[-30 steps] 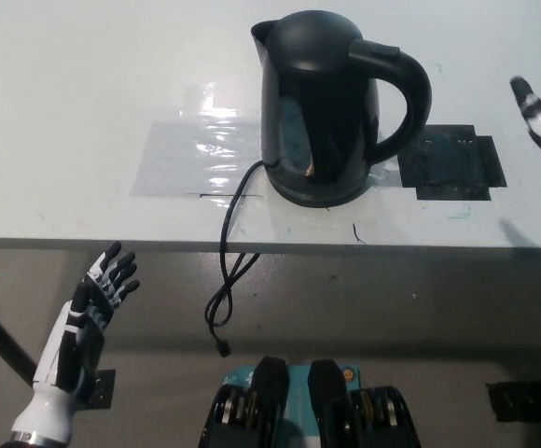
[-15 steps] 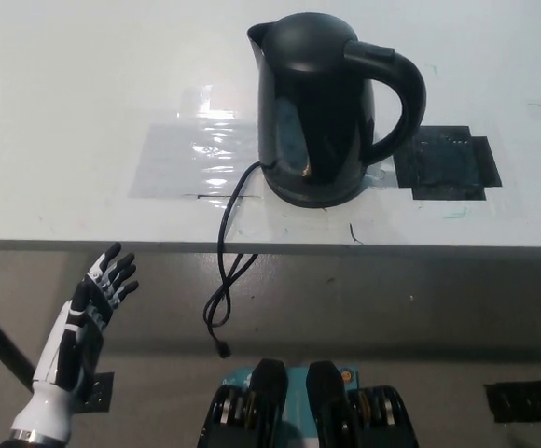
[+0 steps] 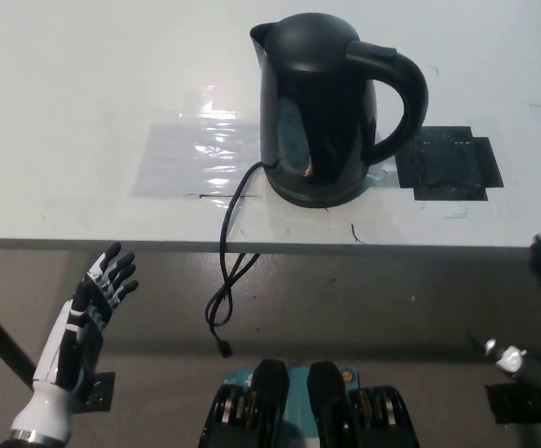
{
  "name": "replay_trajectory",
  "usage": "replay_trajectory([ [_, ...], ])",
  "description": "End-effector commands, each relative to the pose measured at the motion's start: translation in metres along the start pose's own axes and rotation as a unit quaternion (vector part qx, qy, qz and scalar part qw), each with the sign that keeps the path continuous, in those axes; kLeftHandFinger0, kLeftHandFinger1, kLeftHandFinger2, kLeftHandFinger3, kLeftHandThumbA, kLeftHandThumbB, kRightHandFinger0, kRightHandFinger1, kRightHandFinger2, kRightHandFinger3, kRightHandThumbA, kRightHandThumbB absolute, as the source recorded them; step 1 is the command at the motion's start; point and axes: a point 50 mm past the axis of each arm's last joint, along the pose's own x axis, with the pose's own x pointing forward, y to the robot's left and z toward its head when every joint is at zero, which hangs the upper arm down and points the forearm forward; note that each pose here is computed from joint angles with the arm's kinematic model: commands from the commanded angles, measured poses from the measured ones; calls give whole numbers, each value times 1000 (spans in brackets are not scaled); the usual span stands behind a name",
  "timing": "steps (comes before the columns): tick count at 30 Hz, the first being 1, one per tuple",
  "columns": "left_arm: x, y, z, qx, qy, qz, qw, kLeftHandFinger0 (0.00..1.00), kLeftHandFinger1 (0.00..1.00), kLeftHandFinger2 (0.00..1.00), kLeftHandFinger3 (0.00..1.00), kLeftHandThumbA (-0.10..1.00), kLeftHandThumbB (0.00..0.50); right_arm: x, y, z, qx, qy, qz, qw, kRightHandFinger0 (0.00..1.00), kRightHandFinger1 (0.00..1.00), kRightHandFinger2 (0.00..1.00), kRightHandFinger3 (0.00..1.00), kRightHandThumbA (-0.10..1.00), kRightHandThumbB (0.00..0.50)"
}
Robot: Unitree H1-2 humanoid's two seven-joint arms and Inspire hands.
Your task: A kettle and its base are kept separately on the desk infront of the robot and the robot uses its right hand to lift the kettle by its handle and places it on its base to align it correctly.
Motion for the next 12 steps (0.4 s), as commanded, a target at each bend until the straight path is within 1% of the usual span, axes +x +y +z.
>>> replay_trajectory([
  [1, -1, 4, 8, 21, -30, -4, 999, 1000, 1000, 1000, 1000, 1000, 141, 8, 9, -12, -2, -25, 26, 999, 1000, 1000, 1000, 1000, 1000, 405],
  [2, -2, 5, 7, 21, -30, -3, 999, 1000, 1000, 1000, 1000, 1000, 142, 8, 11, -14, -1, -22, 29, 999, 1000, 1000, 1000, 1000, 1000, 405],
  [4, -2, 5, 7, 19, -27, -4, 999, 1000, 1000, 1000, 1000, 1000, 139, 9, 11, -18, 1, -19, 35, 999, 1000, 1000, 1000, 1000, 1000, 380],
  [6, -3, 5, 6, 19, -26, -5, 999, 1000, 1000, 1000, 1000, 1000, 140, 9, 12, -22, 1, -11, 39, 999, 1000, 1000, 1000, 1000, 1000, 377],
  [8, -5, 4, 5, 17, -25, -5, 1000, 1000, 1000, 1000, 1000, 1000, 151, 8, 13, -25, -1, -5, 42, 999, 1000, 1000, 1000, 1000, 1000, 385],
  [10, -7, 4, 4, 18, -26, -6, 999, 1000, 1000, 1000, 1000, 1000, 141, 5, 14, -28, 5, 11, 47, 999, 1000, 1000, 1000, 1000, 1000, 402],
  [12, -8, 3, 4, 17, -25, -6, 1000, 1000, 1000, 1000, 1000, 1000, 141, 4, 14, -29, 7, 18, 48, 999, 1000, 1000, 1000, 1000, 1000, 403],
])
